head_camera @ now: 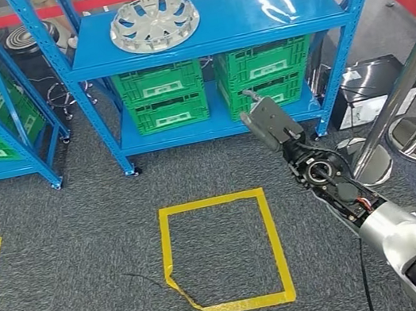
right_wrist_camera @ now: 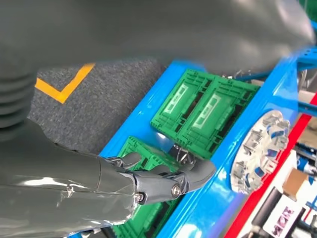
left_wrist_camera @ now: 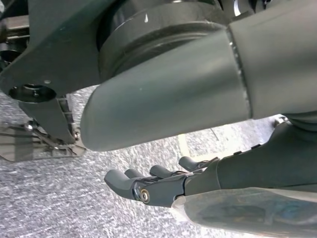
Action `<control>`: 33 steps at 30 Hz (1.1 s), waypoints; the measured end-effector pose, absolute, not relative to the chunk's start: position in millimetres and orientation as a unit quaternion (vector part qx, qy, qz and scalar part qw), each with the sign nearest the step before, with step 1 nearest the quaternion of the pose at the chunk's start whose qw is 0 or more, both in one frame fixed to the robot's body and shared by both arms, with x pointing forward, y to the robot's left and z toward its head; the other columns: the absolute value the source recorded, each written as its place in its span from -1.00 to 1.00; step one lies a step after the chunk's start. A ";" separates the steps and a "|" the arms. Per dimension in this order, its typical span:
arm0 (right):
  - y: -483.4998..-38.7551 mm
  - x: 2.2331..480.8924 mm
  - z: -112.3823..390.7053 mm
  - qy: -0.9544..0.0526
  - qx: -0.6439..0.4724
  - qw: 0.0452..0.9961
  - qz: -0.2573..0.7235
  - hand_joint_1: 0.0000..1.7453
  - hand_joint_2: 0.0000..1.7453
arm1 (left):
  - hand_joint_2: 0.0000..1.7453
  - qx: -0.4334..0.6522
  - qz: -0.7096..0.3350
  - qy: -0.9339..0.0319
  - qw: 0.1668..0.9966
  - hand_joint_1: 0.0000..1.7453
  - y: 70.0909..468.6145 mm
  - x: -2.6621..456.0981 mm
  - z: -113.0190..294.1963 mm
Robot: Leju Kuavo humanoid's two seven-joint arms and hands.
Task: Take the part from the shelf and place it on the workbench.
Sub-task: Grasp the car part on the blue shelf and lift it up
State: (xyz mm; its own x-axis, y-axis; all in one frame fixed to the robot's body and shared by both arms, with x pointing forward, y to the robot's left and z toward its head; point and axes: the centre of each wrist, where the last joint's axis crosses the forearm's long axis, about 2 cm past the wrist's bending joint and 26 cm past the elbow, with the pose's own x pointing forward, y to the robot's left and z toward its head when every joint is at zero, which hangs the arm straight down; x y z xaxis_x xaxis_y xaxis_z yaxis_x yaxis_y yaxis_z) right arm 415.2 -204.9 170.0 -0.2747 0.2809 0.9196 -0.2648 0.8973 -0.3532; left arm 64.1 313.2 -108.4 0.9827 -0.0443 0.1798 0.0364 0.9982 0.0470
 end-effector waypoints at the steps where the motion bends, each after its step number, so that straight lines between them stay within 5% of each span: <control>1: -203.7 414.1 168.6 -0.765 -0.004 0.602 0.228 -1.00 -1.00 | -1.00 0.023 -0.017 -0.093 0.995 -1.00 315.1 62.8 -108.5; 33: -187.1 392.4 159.5 -0.765 0.022 0.611 0.204 -1.00 -1.00 | -1.00 0.050 -0.029 -0.109 0.992 -1.00 329.4 67.0 -107.2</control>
